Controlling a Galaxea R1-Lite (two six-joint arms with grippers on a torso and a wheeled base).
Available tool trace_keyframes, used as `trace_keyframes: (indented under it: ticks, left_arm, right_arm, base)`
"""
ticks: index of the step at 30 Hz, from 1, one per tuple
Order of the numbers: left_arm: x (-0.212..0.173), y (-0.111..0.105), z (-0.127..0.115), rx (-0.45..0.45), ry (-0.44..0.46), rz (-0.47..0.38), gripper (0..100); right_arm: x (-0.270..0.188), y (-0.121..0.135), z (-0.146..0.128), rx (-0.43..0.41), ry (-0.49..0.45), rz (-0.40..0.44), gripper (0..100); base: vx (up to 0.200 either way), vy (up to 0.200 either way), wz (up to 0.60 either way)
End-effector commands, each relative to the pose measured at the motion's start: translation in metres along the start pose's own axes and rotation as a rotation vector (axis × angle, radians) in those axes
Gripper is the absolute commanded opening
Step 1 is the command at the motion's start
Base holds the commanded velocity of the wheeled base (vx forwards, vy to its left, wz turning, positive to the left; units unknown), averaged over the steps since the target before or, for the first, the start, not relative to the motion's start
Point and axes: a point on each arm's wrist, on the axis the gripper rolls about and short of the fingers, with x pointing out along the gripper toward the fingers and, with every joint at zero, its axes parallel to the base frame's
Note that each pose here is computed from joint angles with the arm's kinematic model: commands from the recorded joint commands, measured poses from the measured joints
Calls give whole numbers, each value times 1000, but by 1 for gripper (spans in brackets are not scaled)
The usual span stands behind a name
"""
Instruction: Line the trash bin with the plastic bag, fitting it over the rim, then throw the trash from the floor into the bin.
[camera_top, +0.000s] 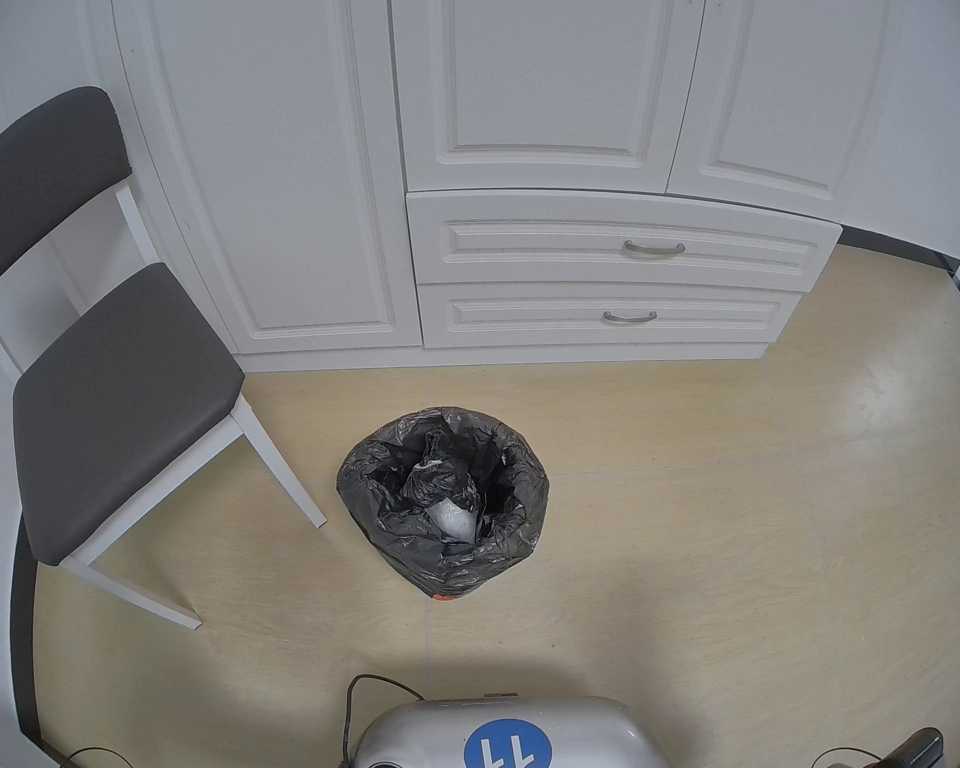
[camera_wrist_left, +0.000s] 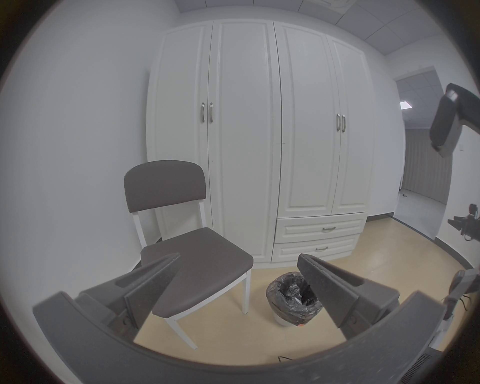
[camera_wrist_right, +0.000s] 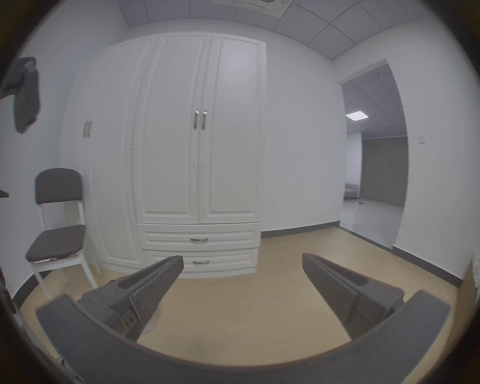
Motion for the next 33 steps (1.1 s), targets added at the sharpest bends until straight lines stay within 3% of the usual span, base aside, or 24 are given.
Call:
trace_keyframes:
  ticks: [1, 8, 14, 15, 17, 22, 33]
  left_arm:
    - [-28, 1, -18, -3, -67, 11, 100]
    - [-22, -1, -56, -1, 3, 68, 100]
    - [-3, -1, -91, -22, 48, 64, 100]
    - [7, -1, -114, -20, 61, 70, 100]
    - [14, -1, -134, -7, 44, 70, 100]
    - [14, -1, -141, 21, 109, 63, 100]
    - [13, -1, -143, 4, 124, 76, 100]
  right_arm:
    - [-9, 0, -11, 4, -28, 12, 100]
    - [-2, 2, -43, -5, 77, 15, 100]
    - [2, 5, -78, -17, 150, 19, 100]
    - [2, 5, -85, -18, 174, 31, 100]
    - [1, 5, -91, -25, 227, 51, 100]
    - [1, 6, -93, -27, 245, 95, 100]
    - [1, 7, -93, -7, 246, 123, 100]
  base:
    - [0, 0, 0]
    - [0, 0, 0]
    - [0, 0, 0]
    - [0, 0, 0]
    - [0, 0, 0]
    - [0, 0, 0]
    - [0, 0, 0]
